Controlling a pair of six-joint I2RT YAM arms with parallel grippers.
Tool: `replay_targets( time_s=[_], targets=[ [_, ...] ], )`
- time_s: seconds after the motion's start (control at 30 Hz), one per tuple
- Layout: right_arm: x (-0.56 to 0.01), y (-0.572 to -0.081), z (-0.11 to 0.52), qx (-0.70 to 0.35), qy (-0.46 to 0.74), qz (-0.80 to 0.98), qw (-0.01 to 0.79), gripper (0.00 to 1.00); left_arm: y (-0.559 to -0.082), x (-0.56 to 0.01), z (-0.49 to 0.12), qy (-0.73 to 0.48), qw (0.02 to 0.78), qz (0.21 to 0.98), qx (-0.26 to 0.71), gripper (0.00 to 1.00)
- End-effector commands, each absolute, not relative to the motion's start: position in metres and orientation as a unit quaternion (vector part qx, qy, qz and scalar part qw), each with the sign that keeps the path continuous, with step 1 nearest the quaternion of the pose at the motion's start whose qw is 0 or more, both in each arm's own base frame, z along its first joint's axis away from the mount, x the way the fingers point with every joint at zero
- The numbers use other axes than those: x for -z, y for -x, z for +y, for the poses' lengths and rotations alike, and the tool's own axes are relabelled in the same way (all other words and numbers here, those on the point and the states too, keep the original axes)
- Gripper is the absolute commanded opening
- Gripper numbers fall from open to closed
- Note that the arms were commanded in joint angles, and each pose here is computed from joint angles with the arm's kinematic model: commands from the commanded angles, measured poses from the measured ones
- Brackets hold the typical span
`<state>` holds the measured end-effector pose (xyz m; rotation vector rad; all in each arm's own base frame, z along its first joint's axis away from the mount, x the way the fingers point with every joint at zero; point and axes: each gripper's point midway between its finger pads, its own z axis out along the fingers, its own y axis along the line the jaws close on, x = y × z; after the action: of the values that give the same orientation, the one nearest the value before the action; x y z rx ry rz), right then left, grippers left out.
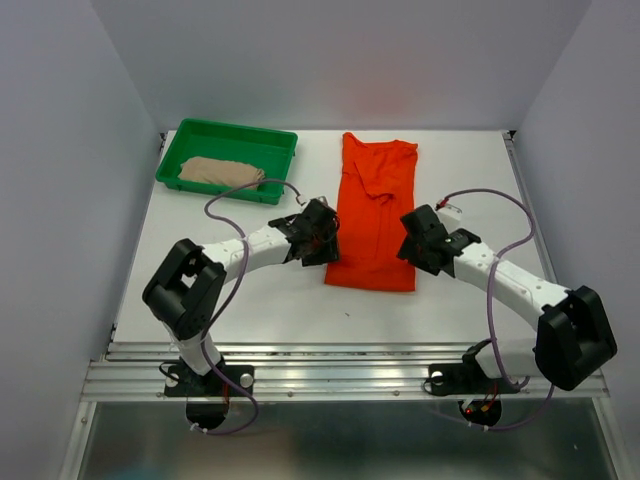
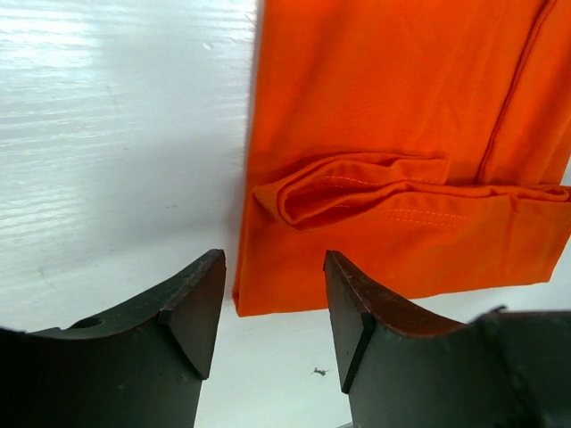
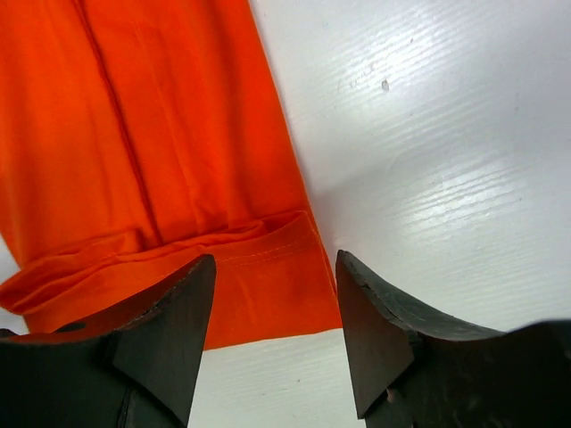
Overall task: Roll the t-shirts
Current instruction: Roll the T-shirt to the center of the board.
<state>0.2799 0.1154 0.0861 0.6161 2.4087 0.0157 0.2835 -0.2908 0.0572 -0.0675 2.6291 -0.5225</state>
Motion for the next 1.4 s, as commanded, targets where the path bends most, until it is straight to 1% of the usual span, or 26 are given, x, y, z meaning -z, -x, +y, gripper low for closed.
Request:
replay_targets(
  time_s=[0.0, 0.03, 0.07, 0.1, 0.13, 0.17, 0.2, 0.23, 0.27, 0.3, 0.33, 0.37, 0.5, 0.77, 0.9, 1.0, 1.13, 1.27, 1.37],
  targets=[
    [-0.133, -0.297, 0.11, -0.022, -0.251, 0.883, 0.397, 0.62, -0.306, -0.12, -0.276, 0.041, 0.32, 0.928, 0.186, 0.59],
    [-0.135, -0.297, 0.11, -0.025, -0.247, 0.883, 0.397, 0.61, -0.307, -0.127, -0.273, 0.043, 0.331, 0.925, 0.184, 0.58],
    [-0.135, -0.293, 0.114, -0.035, -0.237, 0.889, 0.391, 0.6, -0.307, -0.137, -0.268, 0.043, 0.344, 0.92, 0.184, 0.53],
    [-0.133, -0.291, 0.117, -0.042, -0.234, 0.892, 0.384, 0.58, -0.306, -0.141, -0.268, 0.043, 0.347, 0.918, 0.188, 0.44],
    [-0.132, -0.288, 0.124, -0.06, -0.224, 0.899, 0.372, 0.54, -0.304, -0.144, -0.267, 0.036, 0.35, 0.916, 0.191, 0.29],
    [-0.127, -0.285, 0.128, -0.069, -0.217, 0.903, 0.365, 0.4, -0.298, -0.146, -0.27, 0.028, 0.347, 0.915, 0.202, 0.0],
    [-0.127, -0.285, 0.134, -0.082, -0.213, 0.905, 0.359, 0.32, -0.295, -0.145, -0.272, 0.023, 0.342, 0.916, 0.208, 0.0],
    [-0.118, -0.278, 0.145, -0.101, -0.201, 0.913, 0.339, 0.16, -0.287, -0.142, -0.281, 0.006, 0.331, 0.916, 0.227, 0.0],
    [-0.113, -0.277, 0.148, -0.109, -0.199, 0.915, 0.333, 0.1, -0.285, -0.139, -0.28, 0.004, 0.328, 0.918, 0.224, 0.0],
    [-0.111, -0.278, 0.151, -0.117, -0.203, 0.914, 0.332, 0.04, -0.279, -0.137, -0.291, -0.012, 0.318, 0.916, 0.243, 0.0],
    [-0.101, -0.274, 0.152, -0.114, -0.201, 0.919, 0.321, 0.01, -0.276, -0.133, -0.297, -0.023, 0.312, 0.916, 0.249, 0.0],
    [-0.098, -0.275, 0.152, -0.113, -0.2, 0.919, 0.319, 0.01, -0.269, -0.131, -0.307, -0.039, 0.299, 0.915, 0.269, 0.0],
    [-0.087, -0.277, 0.148, -0.091, -0.202, 0.923, 0.314, 0.01, -0.269, -0.105, -0.321, -0.057, 0.272, 0.922, 0.268, 0.0],
    [-0.061, -0.282, 0.135, -0.024, -0.181, 0.936, 0.301, 0.01, -0.292, -0.086, -0.328, -0.054, 0.28, 0.928, 0.239, 0.0],
    [-0.04, -0.281, 0.129, 0.01, -0.164, 0.944, 0.286, 0.01, -0.294, -0.072, -0.325, -0.055, 0.271, 0.936, 0.22, 0.0],
    [-0.03, -0.285, 0.123, 0.026, -0.162, 0.944, 0.285, 0.01, -0.302, -0.062, -0.318, -0.045, 0.278, 0.939, 0.197, 0.0],
    [-0.027, -0.289, 0.123, 0.031, -0.154, 0.944, 0.291, 0.01, -0.308, -0.054, -0.313, -0.039, 0.283, 0.941, 0.184, 0.0],
    [-0.035, -0.292, 0.126, 0.02, -0.149, 0.943, 0.298, 0.01, -0.313, -0.054, -0.307, -0.031, 0.291, 0.941, 0.171, 0.0],
    [-0.049, -0.292, 0.127, 0.006, -0.145, 0.94, 0.31, 0.01, -0.314, -0.046, -0.301, -0.027, 0.284, 0.945, 0.16, 0.0]
  ],
)
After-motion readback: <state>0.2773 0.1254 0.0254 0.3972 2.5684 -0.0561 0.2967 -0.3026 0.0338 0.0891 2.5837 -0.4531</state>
